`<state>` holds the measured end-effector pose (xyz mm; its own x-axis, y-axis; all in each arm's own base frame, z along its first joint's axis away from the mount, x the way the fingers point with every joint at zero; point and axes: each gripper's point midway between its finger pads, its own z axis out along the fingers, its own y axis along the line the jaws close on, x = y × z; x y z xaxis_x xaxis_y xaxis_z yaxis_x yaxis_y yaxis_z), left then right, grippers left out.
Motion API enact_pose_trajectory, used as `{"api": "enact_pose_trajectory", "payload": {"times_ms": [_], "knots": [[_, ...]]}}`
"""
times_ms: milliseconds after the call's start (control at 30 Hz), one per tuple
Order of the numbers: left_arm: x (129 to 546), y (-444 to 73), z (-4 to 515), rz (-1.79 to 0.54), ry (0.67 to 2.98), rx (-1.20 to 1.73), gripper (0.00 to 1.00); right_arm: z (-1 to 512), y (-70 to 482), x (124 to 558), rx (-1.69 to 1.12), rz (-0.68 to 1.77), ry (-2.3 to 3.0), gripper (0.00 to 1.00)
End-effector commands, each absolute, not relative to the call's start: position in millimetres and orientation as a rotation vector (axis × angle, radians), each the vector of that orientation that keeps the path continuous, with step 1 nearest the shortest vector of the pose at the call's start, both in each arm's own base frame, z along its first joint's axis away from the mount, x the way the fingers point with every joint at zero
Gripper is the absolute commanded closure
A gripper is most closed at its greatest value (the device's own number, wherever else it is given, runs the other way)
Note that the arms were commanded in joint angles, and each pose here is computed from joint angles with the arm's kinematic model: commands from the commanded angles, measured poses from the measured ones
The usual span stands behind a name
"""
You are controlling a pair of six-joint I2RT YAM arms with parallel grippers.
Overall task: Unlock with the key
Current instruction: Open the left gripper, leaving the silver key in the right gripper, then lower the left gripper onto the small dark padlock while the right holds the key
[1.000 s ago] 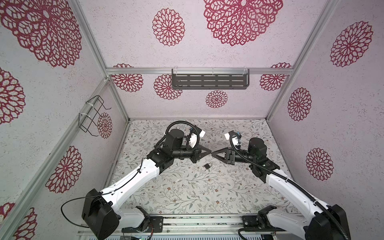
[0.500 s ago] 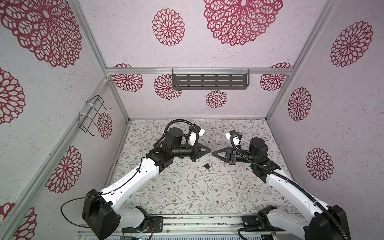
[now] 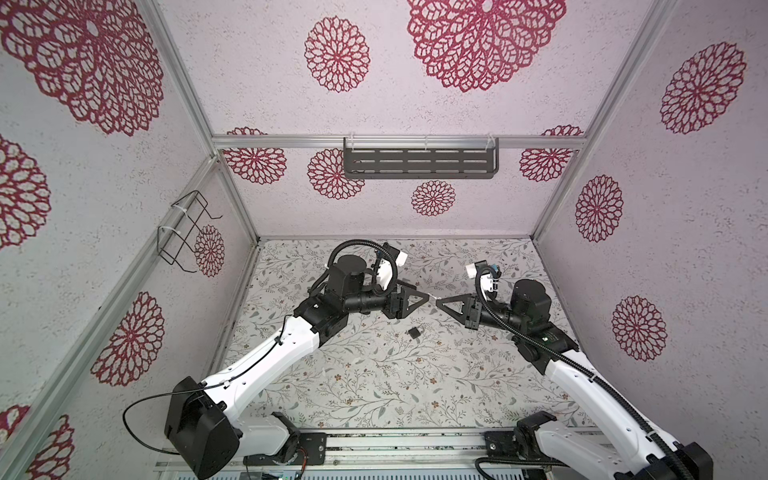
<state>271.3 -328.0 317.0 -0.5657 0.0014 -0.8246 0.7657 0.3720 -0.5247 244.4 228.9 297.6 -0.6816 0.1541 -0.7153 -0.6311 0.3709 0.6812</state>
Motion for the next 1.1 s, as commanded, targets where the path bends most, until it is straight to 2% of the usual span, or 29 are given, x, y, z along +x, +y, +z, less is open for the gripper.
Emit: {"api": "enact_pose_trajectory", "payload": {"times_ms": [0,167,367,800,1067], "knots": [[274,-321,340,-1.319,1.760,0.536,0.33,290,210,258,-0.324,1.212,1.957,1.00],[284,-315,307,-1.278,1.868,0.363,0.32,285,195,265,-0.246,1.114,1.980,1.00],[295,-313,242,-1.088,2.111,0.191,0.32,285,177,273,-0.158,1.001,2.006,1.00],[322,-356,110,-0.722,2.476,0.271,0.29,307,150,278,-0.025,0.882,1.990,1.00],[352,-360,53,-0.445,2.567,0.416,0.25,315,150,273,-0.038,0.902,1.967,1.00]]}}
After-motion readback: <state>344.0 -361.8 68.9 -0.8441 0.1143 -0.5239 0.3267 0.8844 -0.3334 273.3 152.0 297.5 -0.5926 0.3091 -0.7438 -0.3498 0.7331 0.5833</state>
